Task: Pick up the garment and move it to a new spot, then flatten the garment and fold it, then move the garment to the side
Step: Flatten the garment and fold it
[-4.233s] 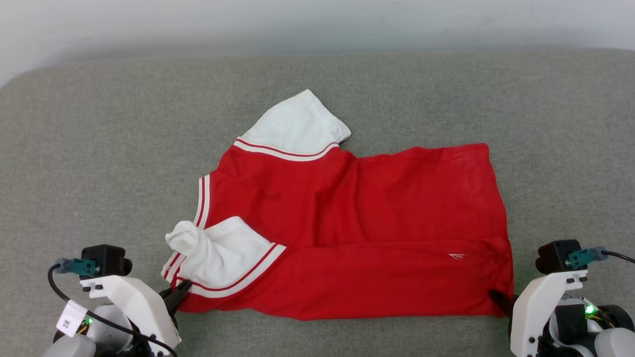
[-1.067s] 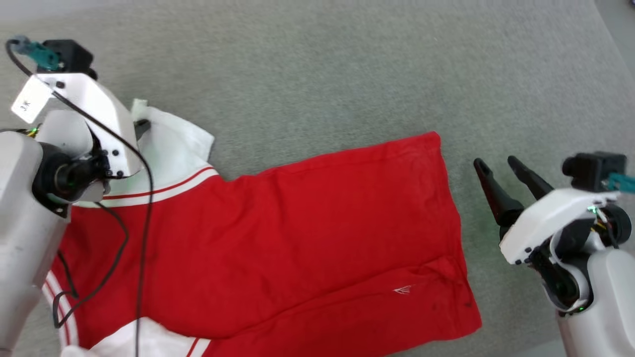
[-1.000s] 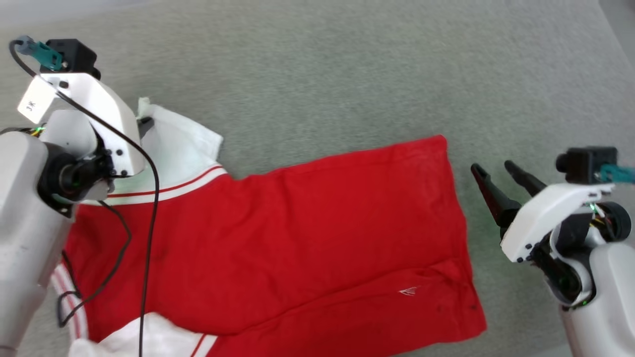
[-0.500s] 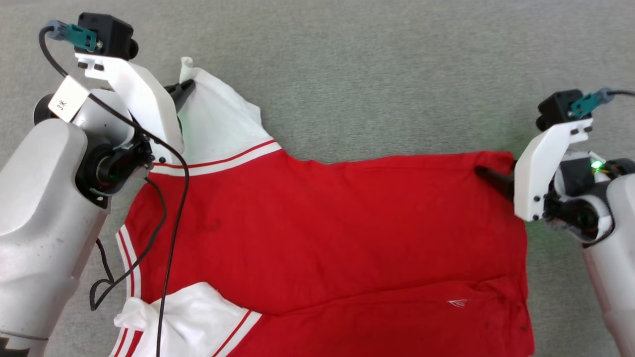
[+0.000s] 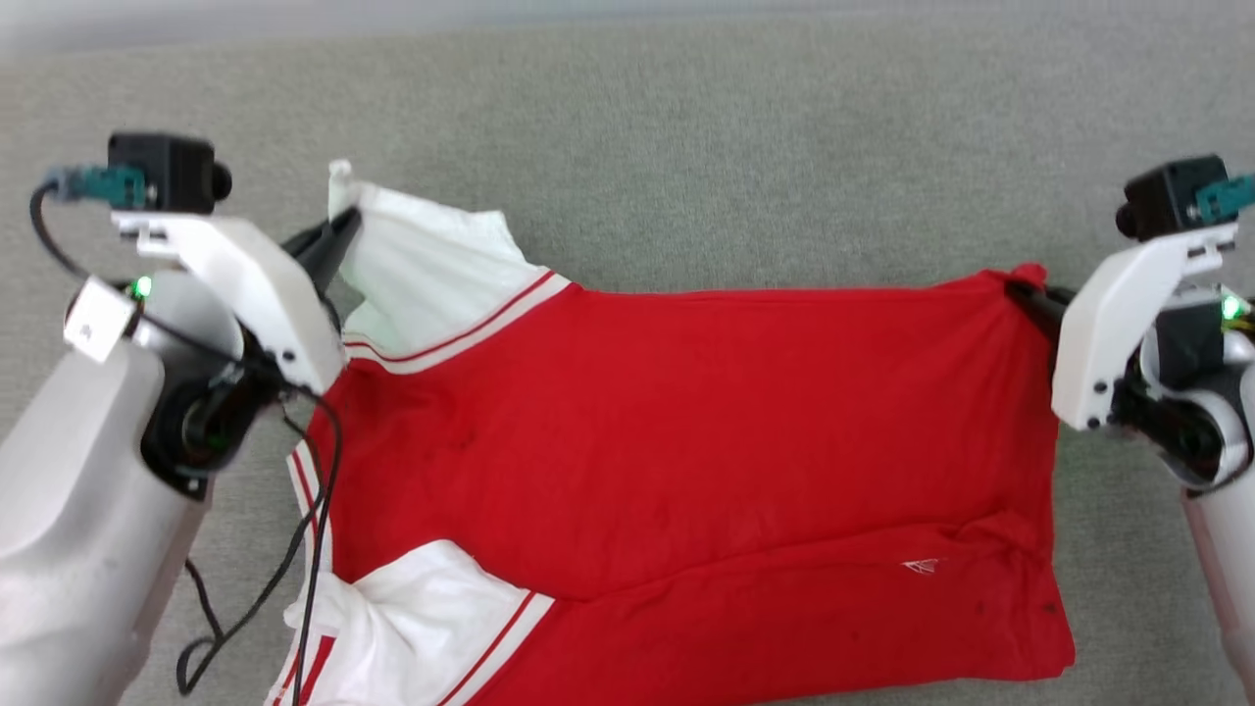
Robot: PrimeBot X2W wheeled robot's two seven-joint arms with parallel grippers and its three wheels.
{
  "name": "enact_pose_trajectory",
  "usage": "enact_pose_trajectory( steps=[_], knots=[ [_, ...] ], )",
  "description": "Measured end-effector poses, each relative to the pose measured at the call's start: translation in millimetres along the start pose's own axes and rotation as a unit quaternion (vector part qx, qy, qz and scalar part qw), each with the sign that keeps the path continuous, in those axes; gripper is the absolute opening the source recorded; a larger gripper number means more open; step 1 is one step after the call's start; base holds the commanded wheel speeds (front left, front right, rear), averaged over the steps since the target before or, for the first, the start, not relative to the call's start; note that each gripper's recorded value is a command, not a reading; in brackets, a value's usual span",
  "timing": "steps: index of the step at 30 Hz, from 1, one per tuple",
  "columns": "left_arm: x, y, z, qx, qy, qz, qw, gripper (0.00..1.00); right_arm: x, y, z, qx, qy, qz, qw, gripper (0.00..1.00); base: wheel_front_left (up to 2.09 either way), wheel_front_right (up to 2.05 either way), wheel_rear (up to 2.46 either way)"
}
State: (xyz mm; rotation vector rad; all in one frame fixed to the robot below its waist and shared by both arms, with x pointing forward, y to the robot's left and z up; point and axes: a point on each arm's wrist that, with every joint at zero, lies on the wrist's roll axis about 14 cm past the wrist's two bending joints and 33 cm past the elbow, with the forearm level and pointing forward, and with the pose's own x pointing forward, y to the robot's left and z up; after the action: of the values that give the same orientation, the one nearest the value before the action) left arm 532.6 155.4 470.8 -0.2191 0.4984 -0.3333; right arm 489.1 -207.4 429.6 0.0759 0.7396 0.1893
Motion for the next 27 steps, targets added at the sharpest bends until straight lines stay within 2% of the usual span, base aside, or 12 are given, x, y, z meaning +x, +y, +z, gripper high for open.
enact_pose_trajectory(
  steps=[6,14,20,21,22,23,24,27],
  knots=[
    [-46.3,8.9,-17.3,-0.03,-0.025,0.032,0.999,0.0,-33.8,9.4,-10.0,0.0,-0.033,0.001,0.999,0.0,0.0,0.0,0.0],
    [-107.6,-0.8,-88.8,-0.092,0.012,0.056,0.994,0.0,-67.8,25.1,-65.3,0.041,-0.023,0.007,0.999,0.0,0.0,0.0,0.0],
    [-139.7,-11.4,-147.6,-0.151,0.06,0.069,0.984,0.0,-82.4,27.3,-110.5,0.082,0.003,0.0,0.997,0.0,0.0,0.0,0.0],
    [-142.1,-13.3,-154.5,-0.158,0.064,0.07,0.983,0.0,-83.8,28.1,-116.8,0.089,0.006,-0.001,0.996,0.04,0.0,0.0,0.0],
    [-143.8,-14.2,-160.4,-0.161,0.069,0.072,0.982,0.0,-84.8,29.3,-121.6,0.096,0.006,-0.001,0.995,0.82,0.0,0.0,0.0],
    [-144.4,-15.7,-164.9,-0.168,0.073,0.072,0.98,0.45,-85.4,30.6,-125.2,0.105,0.003,-0.001,0.994,1.0,0.0,0.0,0.0],
    [-143.9,-18.5,-167.4,-0.175,0.074,0.071,0.979,1.0,-86.1,31.4,-127.8,0.108,0.0,-0.001,0.994,1.0,0.0,0.0,0.0],
    [-142.2,-23.1,-163.0,-0.174,0.052,0.066,0.981,1.0,-90.7,31.6,-120.1,0.115,-0.039,-0.005,0.993,1.0,0.0,0.0,0.0]
  ],
)
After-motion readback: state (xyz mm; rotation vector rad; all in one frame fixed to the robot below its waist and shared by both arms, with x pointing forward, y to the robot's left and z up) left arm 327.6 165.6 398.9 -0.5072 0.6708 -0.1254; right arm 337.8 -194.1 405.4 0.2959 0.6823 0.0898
